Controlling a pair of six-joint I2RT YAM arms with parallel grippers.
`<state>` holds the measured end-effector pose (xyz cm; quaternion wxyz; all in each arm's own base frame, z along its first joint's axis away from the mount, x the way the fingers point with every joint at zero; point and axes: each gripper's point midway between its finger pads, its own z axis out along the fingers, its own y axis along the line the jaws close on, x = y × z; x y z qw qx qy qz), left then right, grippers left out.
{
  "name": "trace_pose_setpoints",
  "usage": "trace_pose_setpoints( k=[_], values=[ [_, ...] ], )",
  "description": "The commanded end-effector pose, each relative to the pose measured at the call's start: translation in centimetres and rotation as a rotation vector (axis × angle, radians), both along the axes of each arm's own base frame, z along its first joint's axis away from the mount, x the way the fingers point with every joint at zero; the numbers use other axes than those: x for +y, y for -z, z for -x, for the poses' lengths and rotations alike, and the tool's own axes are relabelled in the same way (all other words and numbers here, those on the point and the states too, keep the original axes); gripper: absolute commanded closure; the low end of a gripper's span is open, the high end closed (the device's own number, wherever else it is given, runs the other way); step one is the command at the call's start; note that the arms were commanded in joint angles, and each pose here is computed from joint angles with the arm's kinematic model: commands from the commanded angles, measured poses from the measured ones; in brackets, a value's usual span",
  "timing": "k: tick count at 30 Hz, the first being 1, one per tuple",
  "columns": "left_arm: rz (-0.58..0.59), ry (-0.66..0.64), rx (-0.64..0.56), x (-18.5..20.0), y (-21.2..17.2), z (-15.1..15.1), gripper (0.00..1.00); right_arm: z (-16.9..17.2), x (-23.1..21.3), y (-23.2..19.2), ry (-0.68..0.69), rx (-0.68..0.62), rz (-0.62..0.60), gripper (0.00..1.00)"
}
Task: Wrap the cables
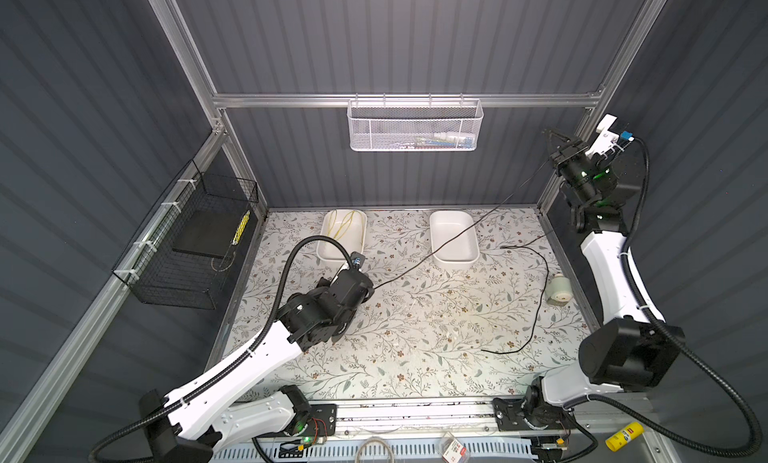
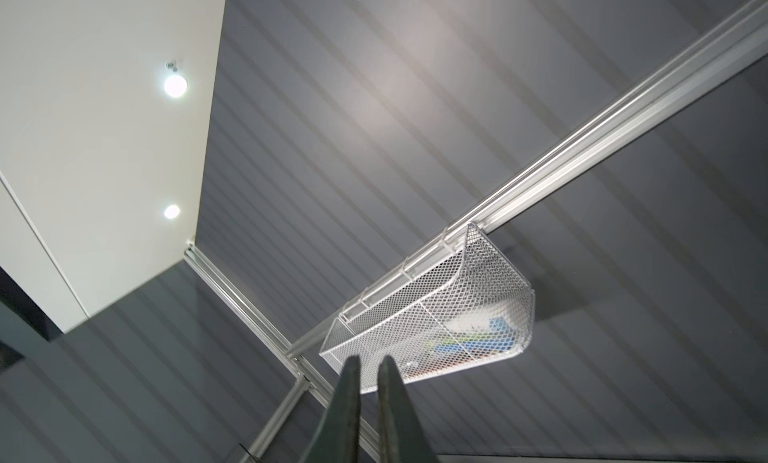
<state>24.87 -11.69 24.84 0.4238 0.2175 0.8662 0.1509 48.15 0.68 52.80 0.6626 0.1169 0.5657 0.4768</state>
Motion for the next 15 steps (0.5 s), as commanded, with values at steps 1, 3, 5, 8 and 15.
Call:
trace_pose_setpoints(
  k=[1,3,5,8,15],
  values=[
    [0.021,-0.068,-0.049,2.5,-3.2,1.1,1.0,-2.1,-0.1,1.1,-0.011,0.024,0.011,1.0],
    [0.04,-0.075,-0.059,3.4,-4.6,1.9,1.0,-3.8,0.0,2.8,0.013,0.065,0.041,1.0],
    [0.083,-0.082,-0.082,4.1,-6.5,2.5,1.0,-5.2,-0.1,4.4,0.021,0.097,0.047,1.0],
    [0.158,-0.065,-0.105,4.7,-9.4,3.5,1.0,-7.1,0.2,6.8,0.038,0.15,0.064,1.0],
    [0.343,0.157,-0.134,1.7,-17.3,5.1,1.0,-9.9,2.7,15.7,0.104,0.318,0.201,1.0]
  ],
)
